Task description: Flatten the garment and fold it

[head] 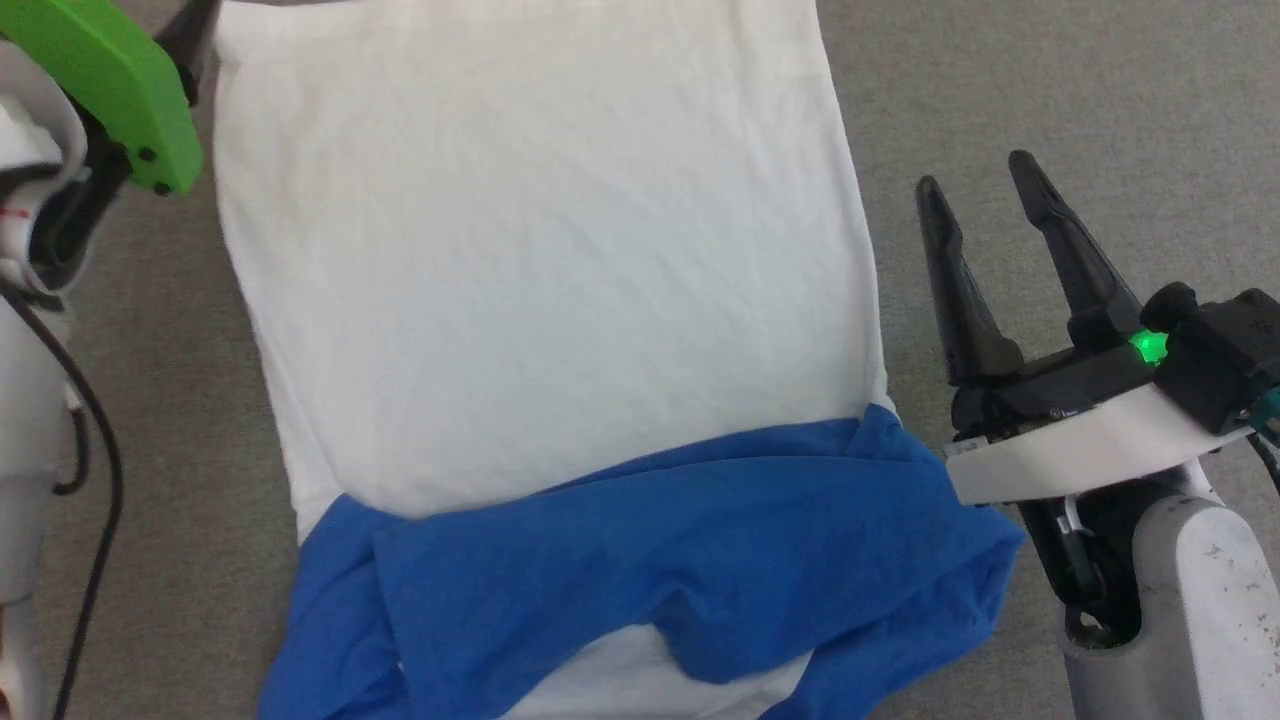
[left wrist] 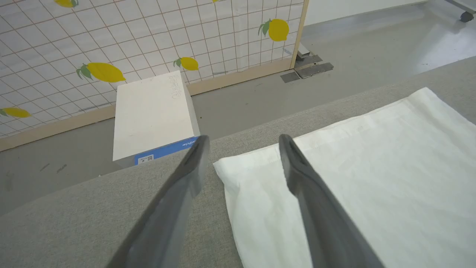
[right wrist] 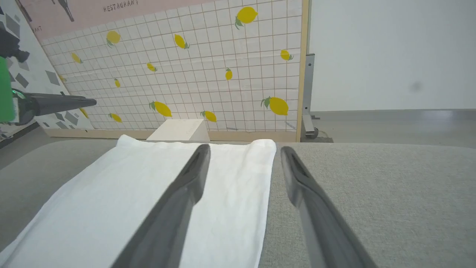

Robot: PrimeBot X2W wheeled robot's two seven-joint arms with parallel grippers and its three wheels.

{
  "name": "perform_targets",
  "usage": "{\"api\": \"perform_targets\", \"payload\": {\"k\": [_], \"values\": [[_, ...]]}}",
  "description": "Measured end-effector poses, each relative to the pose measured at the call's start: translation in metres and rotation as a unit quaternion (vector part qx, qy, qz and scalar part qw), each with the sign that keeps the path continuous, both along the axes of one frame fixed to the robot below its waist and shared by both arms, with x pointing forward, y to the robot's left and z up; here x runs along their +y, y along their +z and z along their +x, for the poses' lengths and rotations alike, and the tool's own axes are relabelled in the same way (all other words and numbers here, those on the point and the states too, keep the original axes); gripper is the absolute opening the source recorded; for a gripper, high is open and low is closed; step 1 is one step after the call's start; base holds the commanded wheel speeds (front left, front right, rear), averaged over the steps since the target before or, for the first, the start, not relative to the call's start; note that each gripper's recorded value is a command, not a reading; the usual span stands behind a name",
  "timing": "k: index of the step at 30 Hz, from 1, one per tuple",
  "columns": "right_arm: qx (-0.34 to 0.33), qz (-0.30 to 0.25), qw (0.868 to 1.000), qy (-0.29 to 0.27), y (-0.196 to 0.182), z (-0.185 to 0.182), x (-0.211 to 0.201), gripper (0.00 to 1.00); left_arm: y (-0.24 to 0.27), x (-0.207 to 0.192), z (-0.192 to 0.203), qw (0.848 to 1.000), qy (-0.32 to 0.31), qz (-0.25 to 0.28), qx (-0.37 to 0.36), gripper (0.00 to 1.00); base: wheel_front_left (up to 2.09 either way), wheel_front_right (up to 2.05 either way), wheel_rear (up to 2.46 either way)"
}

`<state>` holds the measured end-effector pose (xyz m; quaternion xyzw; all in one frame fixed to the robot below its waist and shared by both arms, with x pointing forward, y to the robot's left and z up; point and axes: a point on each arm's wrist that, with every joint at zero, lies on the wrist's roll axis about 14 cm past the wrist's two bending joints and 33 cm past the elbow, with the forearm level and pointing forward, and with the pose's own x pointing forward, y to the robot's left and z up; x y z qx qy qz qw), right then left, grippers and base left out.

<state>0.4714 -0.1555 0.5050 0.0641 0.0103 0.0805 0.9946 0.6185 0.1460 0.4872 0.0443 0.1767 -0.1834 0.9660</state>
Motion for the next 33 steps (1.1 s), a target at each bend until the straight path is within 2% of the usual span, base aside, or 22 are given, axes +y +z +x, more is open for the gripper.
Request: {"api": "perform_targets", "payload": {"k": [4, 12, 17, 21, 22, 23, 24, 28, 33], "values": [[0.016, 0.007, 1.000, -0.023, -0.018, 0.000, -0.016, 1.00, -0.034, 0.002, 0.016, 0.997, -0.001, 0.031, 0.071, 1.00, 0.00, 0.00, 0.00], [0.041, 0.002, 0.998, -0.051, -0.046, 0.000, -0.036, 1.00, -0.102, 0.010, 0.030, 0.977, 0.043, 0.065, 0.196, 1.00, 0.00, 0.00, 0.00], [0.057, -0.007, 0.996, -0.066, -0.060, -0.002, -0.047, 1.00, -0.127, 0.025, 0.034, 0.962, 0.064, 0.136, 0.227, 1.00, 0.00, 0.00, 0.00], [0.069, -0.012, 0.995, -0.072, -0.069, -0.004, -0.052, 1.00, -0.134, 0.024, 0.036, 0.957, 0.072, 0.141, 0.242, 1.00, 0.00, 0.00, 0.00], [0.071, -0.012, 0.995, -0.072, -0.071, -0.004, -0.052, 1.00, -0.134, 0.023, 0.036, 0.957, 0.071, 0.142, 0.242, 0.47, 0.00, 0.00, 0.00], [0.072, -0.012, 0.995, -0.071, -0.072, -0.004, -0.052, 1.00, -0.133, 0.023, 0.036, 0.958, 0.071, 0.142, 0.240, 0.21, 0.00, 0.00, 0.00], [0.072, -0.014, 0.995, -0.069, -0.072, -0.003, -0.050, 1.00, -0.132, 0.023, 0.037, 0.958, 0.070, 0.142, 0.239, 0.00, 0.00, 0.00, 0.00], [0.053, -0.029, 0.997, -0.055, -0.061, 0.016, -0.045, 1.00, -0.132, 0.017, 0.035, 0.960, 0.058, 0.141, 0.236, 0.00, 0.00, 0.00, 0.00], [0.032, -0.052, 0.998, -0.031, -0.041, 0.061, -0.038, 1.00, -0.131, 0.018, 0.032, 0.962, 0.054, 0.138, 0.230, 0.00, 0.00, 0.00, 0.00]]}}
